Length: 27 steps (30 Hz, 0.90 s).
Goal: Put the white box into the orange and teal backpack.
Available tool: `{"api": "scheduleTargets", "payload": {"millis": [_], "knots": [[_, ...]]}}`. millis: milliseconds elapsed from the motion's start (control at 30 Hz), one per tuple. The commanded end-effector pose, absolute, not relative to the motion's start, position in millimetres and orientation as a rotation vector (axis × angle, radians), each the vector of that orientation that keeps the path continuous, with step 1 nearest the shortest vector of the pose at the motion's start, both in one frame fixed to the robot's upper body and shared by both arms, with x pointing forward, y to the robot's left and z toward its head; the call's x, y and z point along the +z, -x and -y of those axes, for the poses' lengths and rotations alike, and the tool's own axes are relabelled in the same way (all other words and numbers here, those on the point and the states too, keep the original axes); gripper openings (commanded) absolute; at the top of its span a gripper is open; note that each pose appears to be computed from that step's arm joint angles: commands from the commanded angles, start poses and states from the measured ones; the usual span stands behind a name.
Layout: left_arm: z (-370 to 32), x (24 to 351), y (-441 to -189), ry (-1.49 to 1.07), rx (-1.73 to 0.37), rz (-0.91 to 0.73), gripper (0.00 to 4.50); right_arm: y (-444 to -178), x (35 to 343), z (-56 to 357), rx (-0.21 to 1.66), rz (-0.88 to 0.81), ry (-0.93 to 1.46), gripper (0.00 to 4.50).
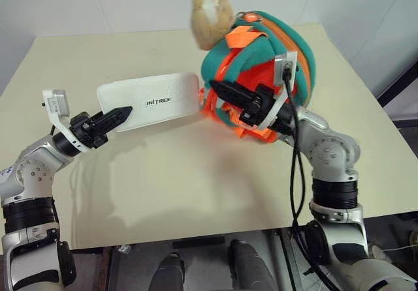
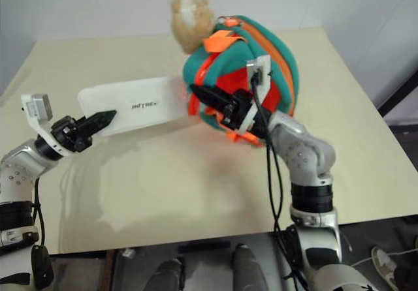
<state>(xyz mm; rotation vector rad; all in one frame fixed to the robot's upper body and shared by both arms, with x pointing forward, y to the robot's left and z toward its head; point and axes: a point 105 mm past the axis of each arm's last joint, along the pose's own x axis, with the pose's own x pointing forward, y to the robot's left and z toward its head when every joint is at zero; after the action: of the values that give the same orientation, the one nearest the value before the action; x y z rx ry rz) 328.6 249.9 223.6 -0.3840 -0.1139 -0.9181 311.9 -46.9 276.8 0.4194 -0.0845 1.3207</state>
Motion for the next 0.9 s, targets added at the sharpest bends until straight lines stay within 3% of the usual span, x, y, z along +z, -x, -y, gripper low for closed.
{"api": "scheduleTargets", "payload": {"millis": [33,500,667,900], "knots": [[-270.9,247.5,-319.7,0.34,-0.898,0.187,1.38,-272.9,293.4,56.7,1.555,0.032,-0.43,0.01],[-324.1,276.0,-286.4,0.286,-0.849,0.157,1.38,-249.1,275.4,108.7,1.639,-0.394,-0.453,0.01],[-312.1,271.2,-281.3,0.298,-0.9,0.159,1.38,-257.4,266.1,115.4,1.603,-0.459,-0.457,0.01],[-283.3,289.3,-268.1,0.331,-1.031,0.232,1.38,-260.2,254.0,109.7,1.604,-0.468,-0.423,0.01]]}}
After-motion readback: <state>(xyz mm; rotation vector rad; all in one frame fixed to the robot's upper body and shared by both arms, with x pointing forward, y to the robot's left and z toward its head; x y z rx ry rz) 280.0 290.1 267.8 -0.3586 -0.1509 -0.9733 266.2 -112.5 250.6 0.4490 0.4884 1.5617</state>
